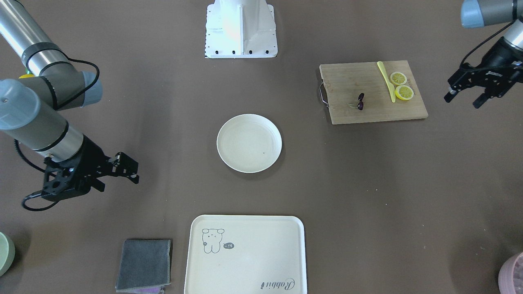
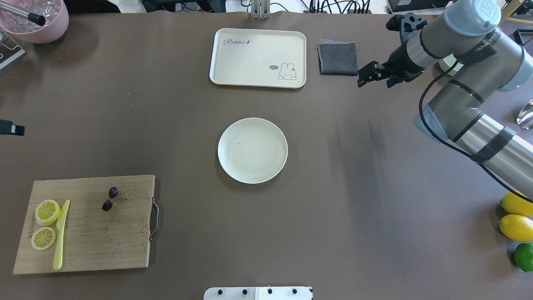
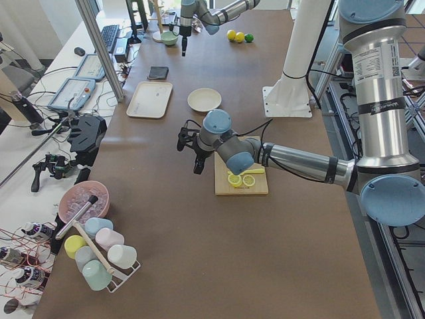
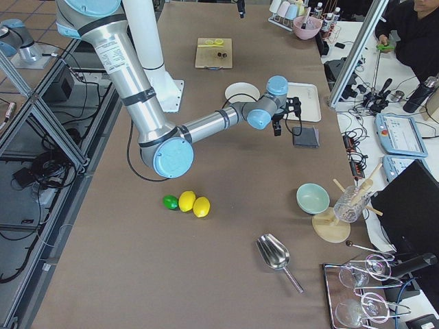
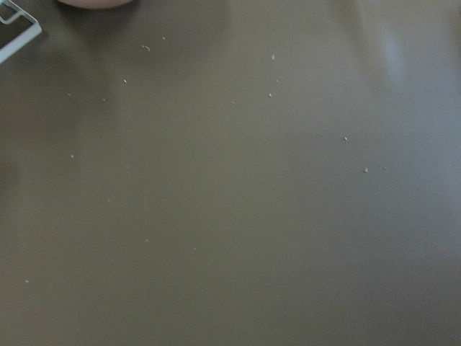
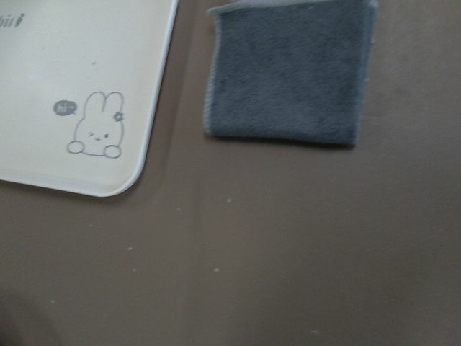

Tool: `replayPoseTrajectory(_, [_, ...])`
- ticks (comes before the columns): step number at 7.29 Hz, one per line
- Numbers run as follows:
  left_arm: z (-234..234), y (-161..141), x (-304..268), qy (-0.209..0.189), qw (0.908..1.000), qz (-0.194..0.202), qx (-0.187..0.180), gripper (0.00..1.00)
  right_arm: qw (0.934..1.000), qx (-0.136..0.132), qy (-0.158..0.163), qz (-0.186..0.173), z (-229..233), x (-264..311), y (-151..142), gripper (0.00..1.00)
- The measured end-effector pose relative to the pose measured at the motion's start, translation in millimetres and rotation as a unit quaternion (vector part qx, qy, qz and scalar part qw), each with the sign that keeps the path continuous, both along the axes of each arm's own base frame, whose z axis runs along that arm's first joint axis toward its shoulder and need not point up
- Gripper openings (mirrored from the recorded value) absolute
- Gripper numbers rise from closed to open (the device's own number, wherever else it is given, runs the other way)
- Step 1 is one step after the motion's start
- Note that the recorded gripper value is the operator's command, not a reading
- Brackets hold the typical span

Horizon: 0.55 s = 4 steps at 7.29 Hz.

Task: Place red cherry on plate
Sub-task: 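Release the plate and retract the right arm while the left arm reaches out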

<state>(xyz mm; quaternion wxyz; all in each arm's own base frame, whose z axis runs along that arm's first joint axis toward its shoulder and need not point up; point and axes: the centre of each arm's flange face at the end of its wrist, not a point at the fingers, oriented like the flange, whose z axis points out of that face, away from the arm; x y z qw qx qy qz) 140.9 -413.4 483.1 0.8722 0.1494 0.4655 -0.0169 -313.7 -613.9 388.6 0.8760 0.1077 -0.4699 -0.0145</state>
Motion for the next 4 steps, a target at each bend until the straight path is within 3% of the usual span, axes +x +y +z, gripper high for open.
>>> replayPoseTrajectory(2, [-21.2, 27.7, 69.9, -0.014, 0.9999, 0.001, 0.004, 0.95, 0.9999, 0.004, 0.013, -0.001, 18.9, 33.2, -10.4, 1.00])
replayPoseTrajectory(4, [-28.8, 59.9, 133.6, -0.040, 0.9984, 0.011, 0.038, 0.95, 0.9999, 0.004, 0.015, 0.001, 23.6, 41.7, -12.2, 1.00])
